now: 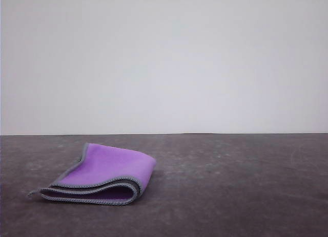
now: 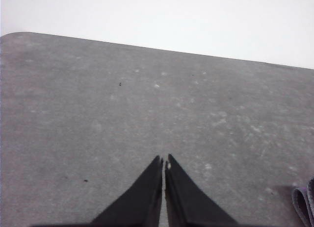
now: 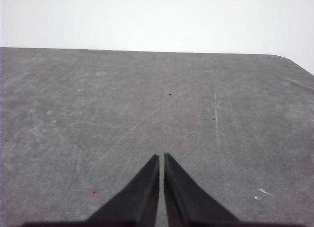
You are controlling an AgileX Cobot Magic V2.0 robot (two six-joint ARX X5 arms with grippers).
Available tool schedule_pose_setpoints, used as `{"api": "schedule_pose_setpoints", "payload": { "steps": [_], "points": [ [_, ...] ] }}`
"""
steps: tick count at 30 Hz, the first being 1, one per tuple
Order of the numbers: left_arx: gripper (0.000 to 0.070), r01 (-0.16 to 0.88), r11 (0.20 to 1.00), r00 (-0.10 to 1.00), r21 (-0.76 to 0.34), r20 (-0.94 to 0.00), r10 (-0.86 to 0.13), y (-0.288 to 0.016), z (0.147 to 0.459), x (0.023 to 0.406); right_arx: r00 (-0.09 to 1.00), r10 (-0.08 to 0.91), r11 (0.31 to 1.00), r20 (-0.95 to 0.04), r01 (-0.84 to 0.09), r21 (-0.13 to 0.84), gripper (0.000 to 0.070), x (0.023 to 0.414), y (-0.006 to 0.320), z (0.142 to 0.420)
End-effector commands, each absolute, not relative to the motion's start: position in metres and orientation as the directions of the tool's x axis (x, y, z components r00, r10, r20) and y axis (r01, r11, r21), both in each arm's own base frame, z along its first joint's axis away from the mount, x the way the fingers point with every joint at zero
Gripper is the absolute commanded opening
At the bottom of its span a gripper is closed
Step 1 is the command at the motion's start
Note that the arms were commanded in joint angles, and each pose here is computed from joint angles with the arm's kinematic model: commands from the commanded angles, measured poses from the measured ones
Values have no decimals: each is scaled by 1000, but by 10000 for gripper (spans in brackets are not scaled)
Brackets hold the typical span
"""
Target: Fold clothes
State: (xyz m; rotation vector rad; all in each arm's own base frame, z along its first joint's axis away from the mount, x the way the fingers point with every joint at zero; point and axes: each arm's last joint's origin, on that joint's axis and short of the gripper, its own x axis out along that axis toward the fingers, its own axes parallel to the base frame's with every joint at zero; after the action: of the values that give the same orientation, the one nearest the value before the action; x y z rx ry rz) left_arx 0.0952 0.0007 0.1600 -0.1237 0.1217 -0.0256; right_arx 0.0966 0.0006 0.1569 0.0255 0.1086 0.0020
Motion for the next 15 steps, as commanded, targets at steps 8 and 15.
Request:
{"api": "schedule_pose_setpoints", "payload": {
  "steps": [8, 15],
  "points": [
    [0, 19, 993, 991, -115, -127, -34, 1, 154, 96, 995, 0, 1000, -96, 2, 25, 14, 97, 1, 157],
    [0, 19, 993, 991, -116, -127, -34, 1, 154, 96, 995, 0, 1000, -96, 2, 25, 14, 97, 1, 157]
  ]
}}
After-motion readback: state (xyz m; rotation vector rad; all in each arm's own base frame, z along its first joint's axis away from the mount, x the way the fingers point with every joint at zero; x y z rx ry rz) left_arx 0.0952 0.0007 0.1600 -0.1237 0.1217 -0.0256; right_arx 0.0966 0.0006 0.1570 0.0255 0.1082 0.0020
